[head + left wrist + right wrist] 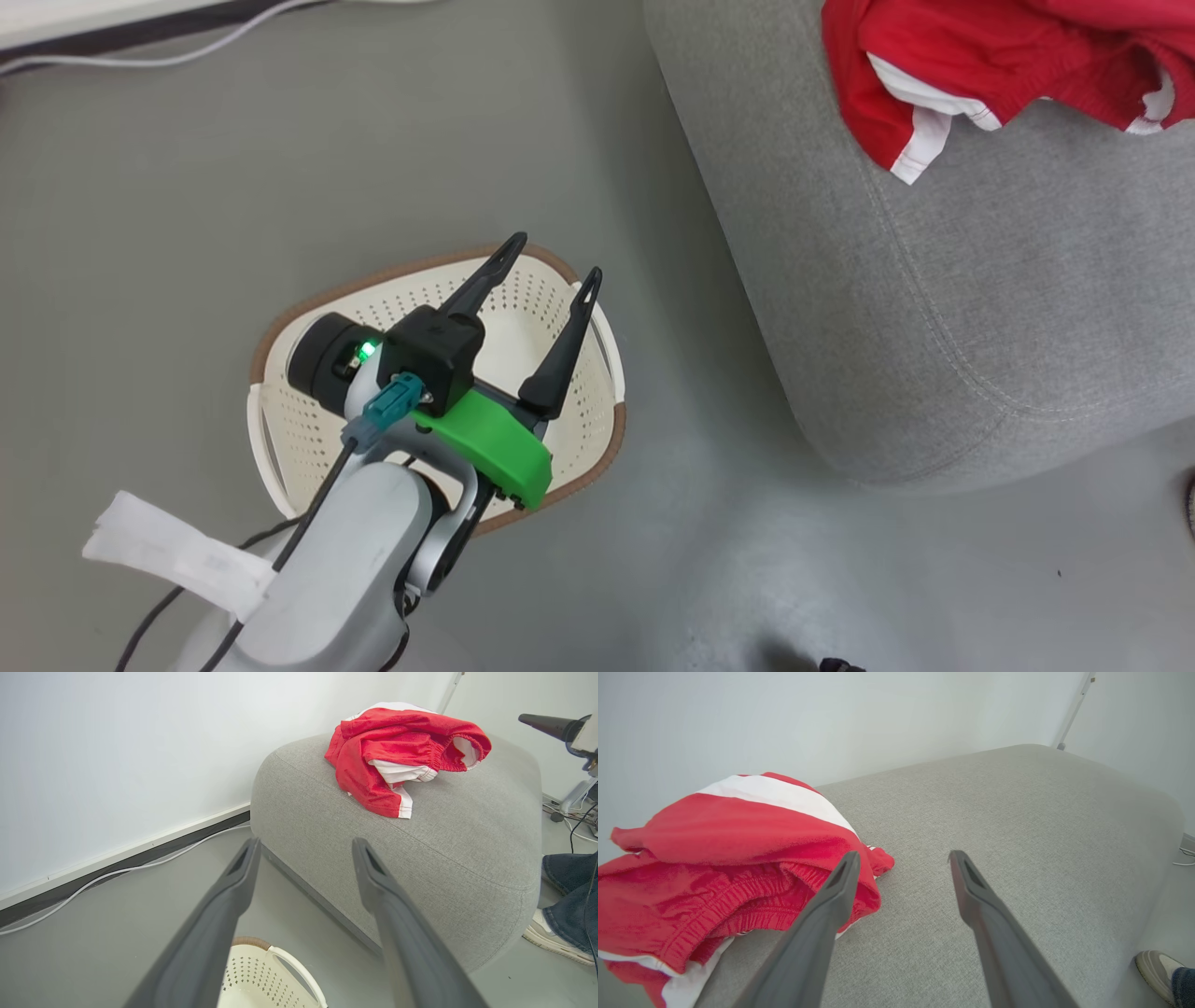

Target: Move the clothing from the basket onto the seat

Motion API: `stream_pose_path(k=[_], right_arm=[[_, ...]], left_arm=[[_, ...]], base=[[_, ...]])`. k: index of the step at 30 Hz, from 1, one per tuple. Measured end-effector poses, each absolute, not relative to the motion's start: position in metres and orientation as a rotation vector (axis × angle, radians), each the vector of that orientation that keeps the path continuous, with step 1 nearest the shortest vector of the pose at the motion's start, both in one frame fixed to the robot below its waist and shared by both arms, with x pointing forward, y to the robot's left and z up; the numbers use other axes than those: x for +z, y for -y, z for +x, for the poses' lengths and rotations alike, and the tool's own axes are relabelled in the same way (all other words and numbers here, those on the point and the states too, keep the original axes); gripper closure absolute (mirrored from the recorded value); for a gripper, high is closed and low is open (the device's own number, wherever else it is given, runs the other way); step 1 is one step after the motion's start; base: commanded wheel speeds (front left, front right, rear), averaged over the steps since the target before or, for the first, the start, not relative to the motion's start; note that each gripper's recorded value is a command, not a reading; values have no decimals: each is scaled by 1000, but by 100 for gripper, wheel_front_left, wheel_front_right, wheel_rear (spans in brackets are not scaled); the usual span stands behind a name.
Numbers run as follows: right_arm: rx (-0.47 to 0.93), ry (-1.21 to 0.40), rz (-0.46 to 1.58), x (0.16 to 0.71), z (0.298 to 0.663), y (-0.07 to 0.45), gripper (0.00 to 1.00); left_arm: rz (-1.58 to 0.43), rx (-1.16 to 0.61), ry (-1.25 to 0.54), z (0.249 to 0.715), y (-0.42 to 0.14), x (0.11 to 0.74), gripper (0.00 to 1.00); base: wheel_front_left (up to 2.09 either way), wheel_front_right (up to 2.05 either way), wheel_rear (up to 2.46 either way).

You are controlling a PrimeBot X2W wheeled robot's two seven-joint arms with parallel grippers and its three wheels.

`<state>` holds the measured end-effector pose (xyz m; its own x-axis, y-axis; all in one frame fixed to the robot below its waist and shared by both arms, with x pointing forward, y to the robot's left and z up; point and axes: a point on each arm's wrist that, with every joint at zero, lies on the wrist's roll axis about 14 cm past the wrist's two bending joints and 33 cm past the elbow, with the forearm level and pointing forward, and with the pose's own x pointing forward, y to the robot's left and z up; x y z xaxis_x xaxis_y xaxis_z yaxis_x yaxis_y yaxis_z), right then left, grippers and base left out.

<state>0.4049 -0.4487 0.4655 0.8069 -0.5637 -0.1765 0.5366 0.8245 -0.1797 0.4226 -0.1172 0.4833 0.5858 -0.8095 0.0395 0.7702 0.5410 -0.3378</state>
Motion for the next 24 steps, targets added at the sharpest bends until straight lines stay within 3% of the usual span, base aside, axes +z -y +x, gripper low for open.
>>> stream_pose_path(k=[14,24], right_arm=[[-400,-69,-117,512,430,391,0],[-214,-31,-46,512,448,315,0]], left_arm=[[-371,-782,-103,418,83,500,0],[-342,-585,-73,420,24,506,0]], base=[[0,0,0],[0,0,0]])
